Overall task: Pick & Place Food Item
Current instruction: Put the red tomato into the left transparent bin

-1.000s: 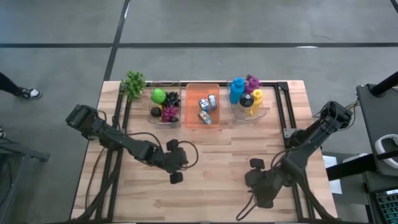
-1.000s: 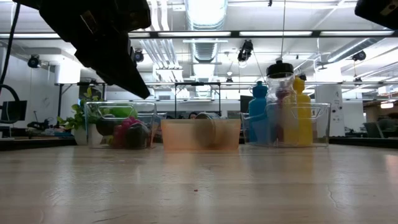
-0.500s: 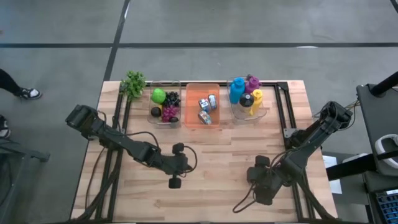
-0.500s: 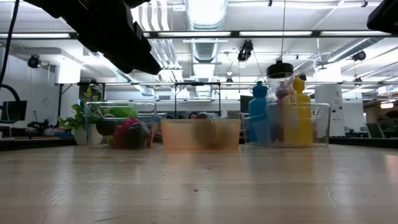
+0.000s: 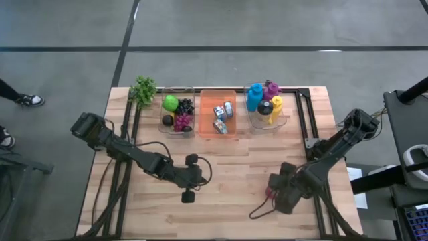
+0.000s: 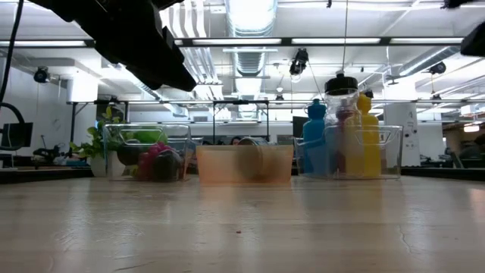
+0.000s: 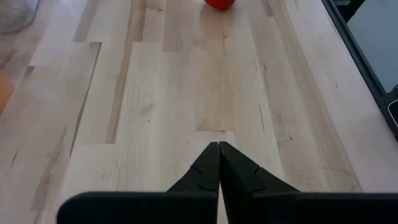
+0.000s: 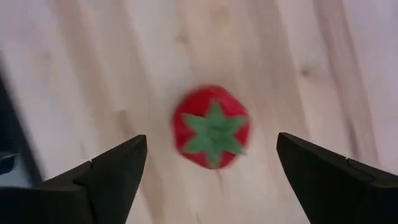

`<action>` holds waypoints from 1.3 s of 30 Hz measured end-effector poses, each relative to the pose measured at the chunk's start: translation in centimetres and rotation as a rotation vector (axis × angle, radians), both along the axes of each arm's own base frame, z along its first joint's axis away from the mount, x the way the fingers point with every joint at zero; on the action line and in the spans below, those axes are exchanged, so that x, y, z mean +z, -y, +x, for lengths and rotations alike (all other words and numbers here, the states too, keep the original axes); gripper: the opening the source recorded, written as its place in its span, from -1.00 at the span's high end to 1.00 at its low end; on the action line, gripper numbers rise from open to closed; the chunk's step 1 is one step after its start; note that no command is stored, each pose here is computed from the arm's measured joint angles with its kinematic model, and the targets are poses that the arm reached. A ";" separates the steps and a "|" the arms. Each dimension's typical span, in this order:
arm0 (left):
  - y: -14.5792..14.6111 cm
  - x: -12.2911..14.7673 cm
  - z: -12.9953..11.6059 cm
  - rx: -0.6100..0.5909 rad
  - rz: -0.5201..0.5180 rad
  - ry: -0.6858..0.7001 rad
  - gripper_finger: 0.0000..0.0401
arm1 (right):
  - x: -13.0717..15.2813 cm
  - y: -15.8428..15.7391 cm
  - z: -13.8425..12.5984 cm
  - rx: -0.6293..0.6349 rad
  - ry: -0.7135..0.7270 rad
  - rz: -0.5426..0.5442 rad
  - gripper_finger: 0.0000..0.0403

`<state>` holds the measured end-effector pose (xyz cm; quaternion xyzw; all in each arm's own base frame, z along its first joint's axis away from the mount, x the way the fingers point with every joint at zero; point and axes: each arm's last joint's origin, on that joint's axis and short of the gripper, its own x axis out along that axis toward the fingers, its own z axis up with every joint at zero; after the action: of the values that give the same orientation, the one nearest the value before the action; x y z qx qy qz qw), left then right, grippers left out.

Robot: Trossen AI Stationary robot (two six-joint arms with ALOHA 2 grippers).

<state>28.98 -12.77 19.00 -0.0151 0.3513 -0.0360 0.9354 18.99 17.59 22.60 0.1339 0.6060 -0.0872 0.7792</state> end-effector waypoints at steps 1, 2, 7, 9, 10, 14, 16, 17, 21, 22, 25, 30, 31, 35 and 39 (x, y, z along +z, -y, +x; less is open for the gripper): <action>0.0 0.0 0.0 0.000 0.000 0.000 0.96 | -0.3 0.2 -0.2 -0.013 -0.014 -0.010 -0.78; 0.0 0.0 0.0 0.000 0.000 0.000 0.96 | -0.6 0.3 -0.2 -0.028 -0.021 -0.014 -0.79; 0.0 0.0 0.0 0.000 0.000 0.000 0.96 | -1.9 1.2 -0.4 -0.157 -0.057 -0.023 -0.78; 0.0 0.0 0.0 0.001 -0.001 0.000 0.96 | -2.2 1.5 -0.4 -0.221 -0.067 -0.019 -0.77; 0.0 0.0 0.0 0.003 -0.003 0.000 0.96 | -2.3 1.6 -0.4 -0.239 -0.070 -0.014 -0.77; 0.0 0.0 0.0 0.011 -0.012 -0.002 0.96 | -2.3 1.5 -0.2 -0.267 -0.060 0.011 -0.78; 0.0 0.0 0.0 0.011 -0.012 -0.001 0.96 | -2.3 1.4 0.0 -0.300 -0.045 0.037 -0.78; 0.0 0.0 0.0 0.011 -0.012 -0.001 0.96 | -2.3 1.3 0.1 -0.304 -0.044 0.055 -0.78; 0.0 0.0 0.0 0.011 -0.012 -0.002 0.96 | -2.1 1.0 0.5 -0.298 -0.018 0.103 -0.78; 0.0 0.0 0.0 0.011 -0.012 -0.001 0.96 | -2.1 0.9 0.5 -0.294 -0.016 0.105 -0.78; 0.0 0.0 0.0 0.012 -0.014 -0.002 0.96 | -2.5 1.1 0.3 -0.276 -0.027 0.087 -0.78; 0.0 0.0 0.0 0.013 -0.014 -0.003 0.96 | -3.0 1.2 0.1 -0.275 -0.039 0.071 -0.78; 0.0 0.0 0.0 0.013 -0.014 -0.003 0.96 | -3.1 1.2 0.2 -0.275 -0.043 0.067 -0.78; 0.0 0.0 0.0 0.013 -0.013 -0.005 0.96 | -3.8 1.0 0.4 -0.272 -0.061 0.061 -0.78; 0.0 0.0 0.0 0.013 -0.012 -0.006 0.96 | -4.3 0.9 0.7 -0.274 -0.082 0.053 -0.78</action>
<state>28.95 -12.75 18.97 -0.0233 0.3536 -0.0321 0.9345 19.64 16.67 18.26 0.2323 0.6155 -0.1820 0.7308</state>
